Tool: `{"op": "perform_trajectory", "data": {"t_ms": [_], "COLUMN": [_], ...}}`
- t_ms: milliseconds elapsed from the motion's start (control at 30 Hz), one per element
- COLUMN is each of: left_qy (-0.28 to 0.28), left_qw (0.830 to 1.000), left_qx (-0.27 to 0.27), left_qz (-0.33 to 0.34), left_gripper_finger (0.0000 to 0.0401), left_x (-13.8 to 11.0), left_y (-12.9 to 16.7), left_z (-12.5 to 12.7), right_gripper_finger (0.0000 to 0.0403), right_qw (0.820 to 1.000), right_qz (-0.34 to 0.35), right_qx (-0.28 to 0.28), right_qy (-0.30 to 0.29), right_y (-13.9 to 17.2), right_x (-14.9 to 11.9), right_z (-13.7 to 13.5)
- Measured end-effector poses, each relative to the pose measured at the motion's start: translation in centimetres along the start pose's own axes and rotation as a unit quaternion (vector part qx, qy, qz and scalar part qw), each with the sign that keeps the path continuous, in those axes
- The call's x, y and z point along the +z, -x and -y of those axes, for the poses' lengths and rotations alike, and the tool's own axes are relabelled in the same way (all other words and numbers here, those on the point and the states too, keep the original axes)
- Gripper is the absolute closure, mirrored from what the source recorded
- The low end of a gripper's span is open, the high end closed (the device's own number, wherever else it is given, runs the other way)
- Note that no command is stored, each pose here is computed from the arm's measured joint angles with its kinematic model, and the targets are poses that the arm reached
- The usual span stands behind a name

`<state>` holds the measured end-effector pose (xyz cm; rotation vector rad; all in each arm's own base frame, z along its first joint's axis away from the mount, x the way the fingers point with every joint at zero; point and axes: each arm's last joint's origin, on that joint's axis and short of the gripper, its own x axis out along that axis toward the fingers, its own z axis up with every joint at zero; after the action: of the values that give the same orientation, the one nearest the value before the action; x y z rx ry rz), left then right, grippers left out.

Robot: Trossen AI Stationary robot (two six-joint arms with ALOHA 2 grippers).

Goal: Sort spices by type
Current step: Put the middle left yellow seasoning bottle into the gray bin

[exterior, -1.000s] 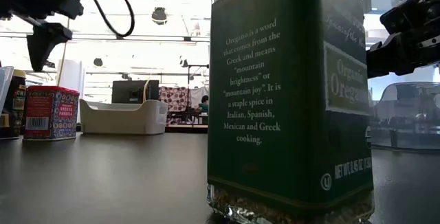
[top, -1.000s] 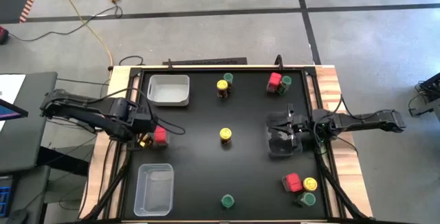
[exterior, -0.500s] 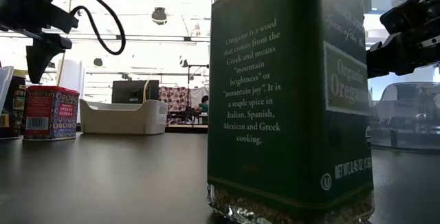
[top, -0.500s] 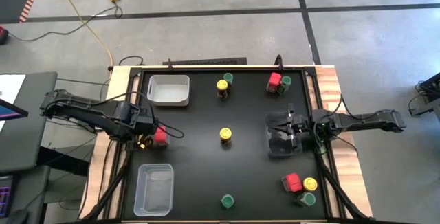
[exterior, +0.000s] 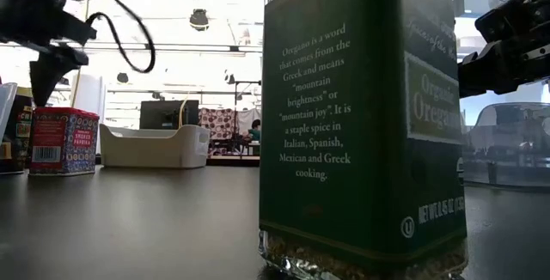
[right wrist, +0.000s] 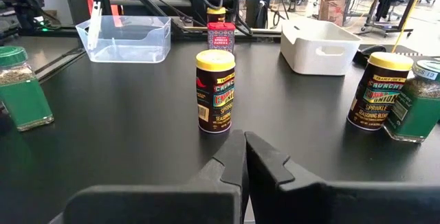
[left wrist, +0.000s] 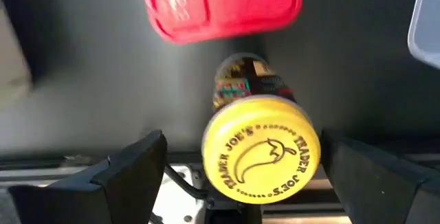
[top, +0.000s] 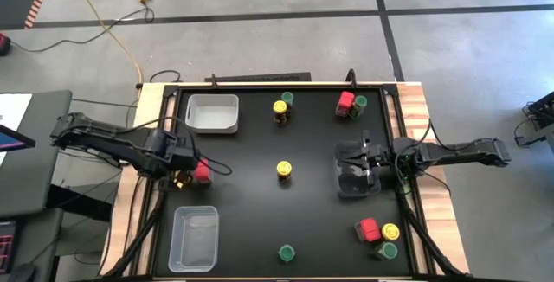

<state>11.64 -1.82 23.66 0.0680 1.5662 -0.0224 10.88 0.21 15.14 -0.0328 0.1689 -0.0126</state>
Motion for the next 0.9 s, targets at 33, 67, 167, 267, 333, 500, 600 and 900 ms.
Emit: {"op": "perform_trajectory", "data": {"t_ms": [33,67,167,267,333,500,600,900], "left_qy": [0.002,0.005,0.007,0.007,0.008,0.013,0.02,0.029], "left_qw": [1.0,1.0,1.0,1.0,1.0,1.0,1.0,1.0], "left_qx": [0.0,0.001,0.004,0.005,0.005,0.005,0.005,0.005], "left_qz": [-0.002,-0.002,0.003,0.004,0.004,0.011,0.008,0.008], "left_gripper_finger": [0.004,0.004,0.004,0.004,0.004,0.004,0.004,0.0061], "left_x": [-0.04,-0.04,0.0,-0.05,-0.04,0.12,0.08,0.09], "left_y": [-0.12,-0.13,0.0,0.02,0.02,-0.31,-0.77,-0.89], "left_z": [0.0,-0.01,-0.03,-0.03,-0.03,-0.01,0.0,0.0], "right_gripper_finger": [0.0367,0.0367,0.0367,0.0367,0.0367,0.0367,0.0367,0.0367], "right_qw": [1.0,1.0,1.0,1.0,1.0,1.0,1.0,1.0], "right_qz": [0.0,0.0,0.0,0.0,0.0,0.0,0.0,0.0], "right_qx": [0.0,0.0,0.0,0.0,0.0,0.0,0.0,0.0], "right_qy": [0.0,0.0,0.0,0.0,0.0,0.0,0.0,0.0], "right_y": [0.0,0.0,0.0,0.0,0.0,0.0,0.0,0.0], "right_x": [0.0,0.0,0.0,0.01,0.0,0.0,0.0,0.0], "right_z": [0.0,0.0,0.0,0.0,0.0,0.0,0.0,0.0]}}
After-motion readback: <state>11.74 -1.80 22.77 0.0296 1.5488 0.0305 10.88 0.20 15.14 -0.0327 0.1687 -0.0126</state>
